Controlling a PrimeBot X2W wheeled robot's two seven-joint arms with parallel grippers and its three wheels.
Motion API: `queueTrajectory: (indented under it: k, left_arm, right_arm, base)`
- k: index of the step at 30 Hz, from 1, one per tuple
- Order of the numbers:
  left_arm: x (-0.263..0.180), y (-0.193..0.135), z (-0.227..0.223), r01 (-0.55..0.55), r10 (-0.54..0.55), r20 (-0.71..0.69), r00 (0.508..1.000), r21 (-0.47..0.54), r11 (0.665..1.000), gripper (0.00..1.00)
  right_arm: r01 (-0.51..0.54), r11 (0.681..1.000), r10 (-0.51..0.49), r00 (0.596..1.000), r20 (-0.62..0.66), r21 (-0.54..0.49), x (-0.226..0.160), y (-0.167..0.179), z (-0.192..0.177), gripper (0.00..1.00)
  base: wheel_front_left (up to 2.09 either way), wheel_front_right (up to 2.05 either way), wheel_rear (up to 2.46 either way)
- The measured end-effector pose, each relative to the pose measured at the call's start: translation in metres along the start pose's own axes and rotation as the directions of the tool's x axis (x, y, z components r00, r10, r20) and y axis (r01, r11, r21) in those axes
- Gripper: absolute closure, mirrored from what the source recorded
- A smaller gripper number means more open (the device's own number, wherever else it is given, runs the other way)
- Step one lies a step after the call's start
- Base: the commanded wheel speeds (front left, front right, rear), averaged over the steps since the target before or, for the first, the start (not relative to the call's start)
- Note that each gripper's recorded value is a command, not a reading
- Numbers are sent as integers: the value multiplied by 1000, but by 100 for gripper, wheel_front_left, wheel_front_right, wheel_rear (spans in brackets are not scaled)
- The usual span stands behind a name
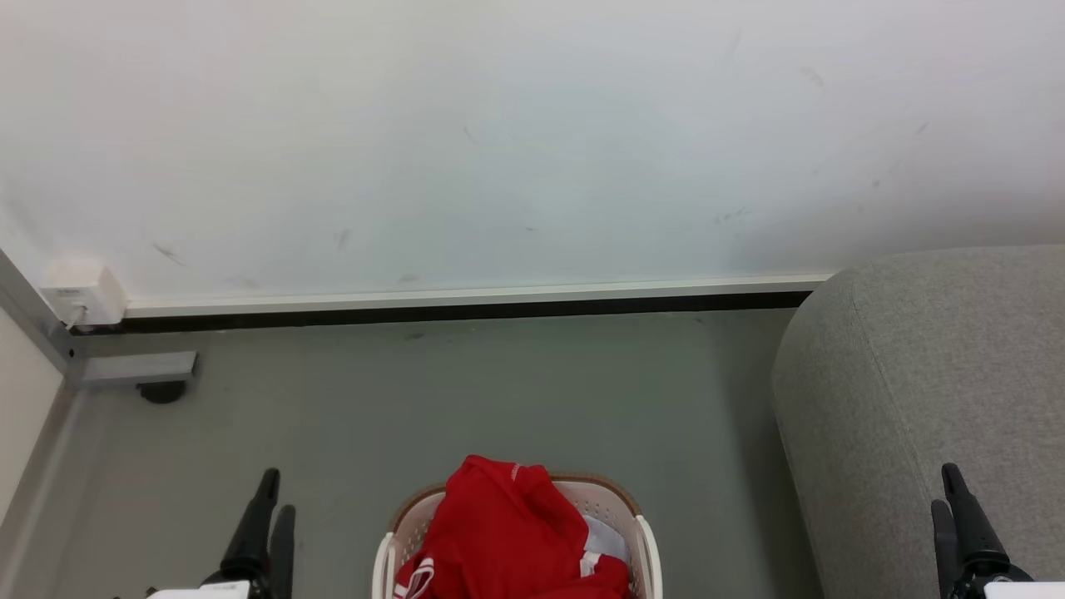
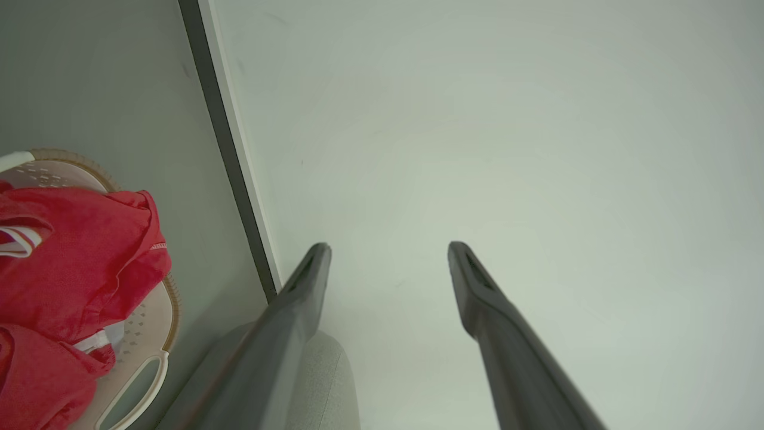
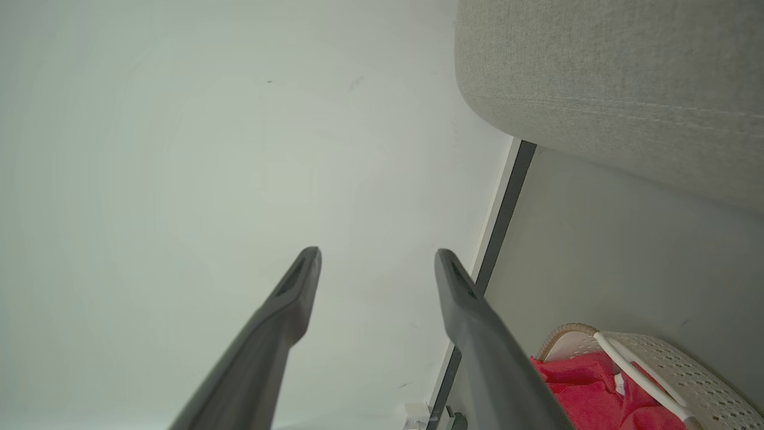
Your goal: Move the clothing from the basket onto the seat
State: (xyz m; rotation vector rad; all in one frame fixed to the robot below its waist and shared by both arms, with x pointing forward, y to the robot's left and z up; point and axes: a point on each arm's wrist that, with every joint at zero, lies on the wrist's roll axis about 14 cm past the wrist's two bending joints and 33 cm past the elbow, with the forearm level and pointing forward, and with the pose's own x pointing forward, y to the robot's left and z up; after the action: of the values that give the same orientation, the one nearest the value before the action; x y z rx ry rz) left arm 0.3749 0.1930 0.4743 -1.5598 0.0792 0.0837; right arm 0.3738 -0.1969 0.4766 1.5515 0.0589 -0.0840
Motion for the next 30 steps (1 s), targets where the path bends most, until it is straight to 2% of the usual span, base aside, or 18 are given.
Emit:
queueTrajectory:
  k: [6, 13, 15, 21, 30]
  left_arm:
    - [0, 1, -2, -6, 6, 8, 1000, 60, 998, 0]
    - [2, -2, -8, -19, 19, 1, 1000, 200, 980, 0]
    - [2, -3, -13, -20, 23, -7, 1000, 268, 963, 0]
    - [3, -3, -20, -23, 32, -15, 999, 409, 912, 0]
    - [3, -2, -23, -24, 36, -9, 999, 558, 830, 0]
  right_arm:
    - [2, 992, 0, 1000, 15, -125, -3, 1, 3, 0]
    - [-8, 953, 18, 999, 28, -304, -3, 7, 6, 0]
    - [-9, 926, 20, 999, 25, -379, -5, 8, 5, 0]
    - [-25, 855, 36, 999, 12, -519, -6, 12, 4, 0]
    - [-50, 758, 61, 998, -6, -650, -6, 19, -1, 0]
  base:
    - [0, 0, 0]
    - [0, 0, 0]
    - [0, 0, 0]
    - [0, 0, 0]
    - [0, 0, 0]
